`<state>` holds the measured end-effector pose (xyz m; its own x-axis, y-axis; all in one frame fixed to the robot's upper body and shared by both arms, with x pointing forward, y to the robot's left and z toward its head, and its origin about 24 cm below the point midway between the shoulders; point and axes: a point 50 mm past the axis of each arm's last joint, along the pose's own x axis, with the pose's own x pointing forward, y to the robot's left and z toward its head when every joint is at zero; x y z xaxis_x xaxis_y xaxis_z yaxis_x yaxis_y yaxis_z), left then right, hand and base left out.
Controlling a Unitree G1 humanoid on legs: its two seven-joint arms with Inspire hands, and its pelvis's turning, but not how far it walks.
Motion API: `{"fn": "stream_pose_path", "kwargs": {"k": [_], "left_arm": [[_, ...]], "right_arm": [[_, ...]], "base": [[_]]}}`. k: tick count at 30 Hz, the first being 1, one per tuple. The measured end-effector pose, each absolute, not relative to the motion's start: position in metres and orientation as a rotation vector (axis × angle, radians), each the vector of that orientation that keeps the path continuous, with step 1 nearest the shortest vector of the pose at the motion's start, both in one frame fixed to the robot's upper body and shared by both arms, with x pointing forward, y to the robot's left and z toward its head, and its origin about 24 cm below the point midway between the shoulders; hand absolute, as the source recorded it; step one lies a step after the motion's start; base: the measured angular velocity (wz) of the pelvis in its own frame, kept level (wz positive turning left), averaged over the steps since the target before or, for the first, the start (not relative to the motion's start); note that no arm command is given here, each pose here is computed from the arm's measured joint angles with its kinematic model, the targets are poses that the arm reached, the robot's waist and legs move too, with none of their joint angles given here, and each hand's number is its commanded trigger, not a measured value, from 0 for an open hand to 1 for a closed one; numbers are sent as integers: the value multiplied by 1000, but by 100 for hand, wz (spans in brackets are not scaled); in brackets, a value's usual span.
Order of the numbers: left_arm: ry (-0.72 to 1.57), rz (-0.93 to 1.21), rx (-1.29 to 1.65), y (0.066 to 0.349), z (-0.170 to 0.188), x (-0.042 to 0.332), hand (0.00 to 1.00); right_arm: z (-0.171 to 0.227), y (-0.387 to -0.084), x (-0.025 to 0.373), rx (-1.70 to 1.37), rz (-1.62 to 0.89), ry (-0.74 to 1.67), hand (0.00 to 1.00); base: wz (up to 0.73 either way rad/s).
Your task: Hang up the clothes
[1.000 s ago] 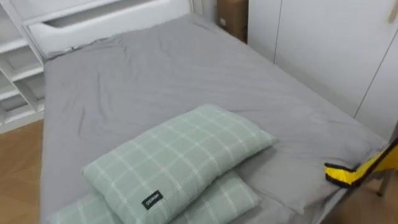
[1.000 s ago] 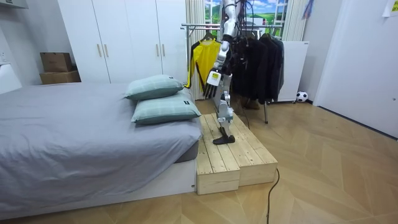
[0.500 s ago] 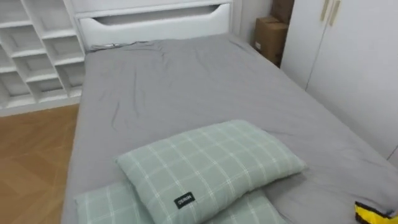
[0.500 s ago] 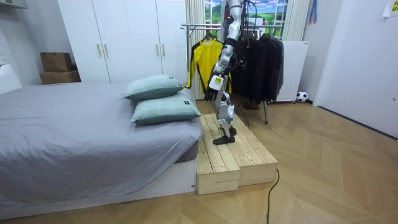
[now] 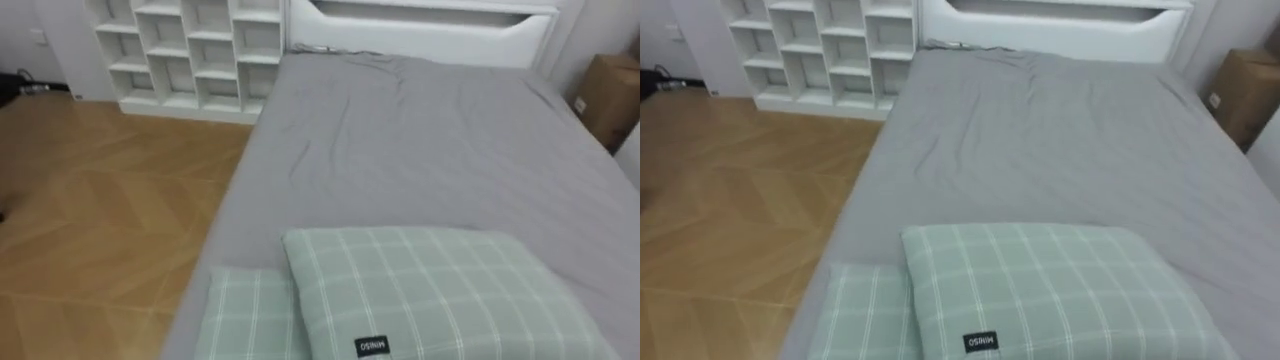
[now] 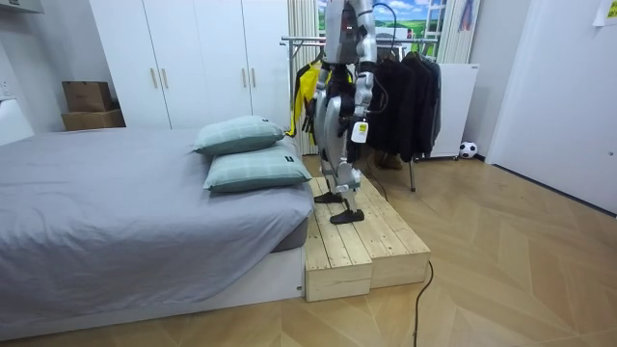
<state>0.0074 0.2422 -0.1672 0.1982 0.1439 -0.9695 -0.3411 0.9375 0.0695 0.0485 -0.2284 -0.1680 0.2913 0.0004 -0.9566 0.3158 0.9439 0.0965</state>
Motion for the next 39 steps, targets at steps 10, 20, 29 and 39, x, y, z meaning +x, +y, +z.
{"fn": "stream_pose_path", "kwargs": {"k": [10,20,29,39], "left_arm": [[1304,359,-134,239,-168,21,0],[1312,360,-94,241,-168,19,0],[1325,370,-97,241,-167,13,0],[1305,332,-66,240,-167,21,0]], "right_arm": [[-170,-224,46,263,-200,1300,0],[-170,-222,46,294,-154,1300,0],[-171,-221,36,376,-184,1328,0],[-171,-221,37,388,-165,1318,0]], "base": [[4],[12],[7],[1]]}}
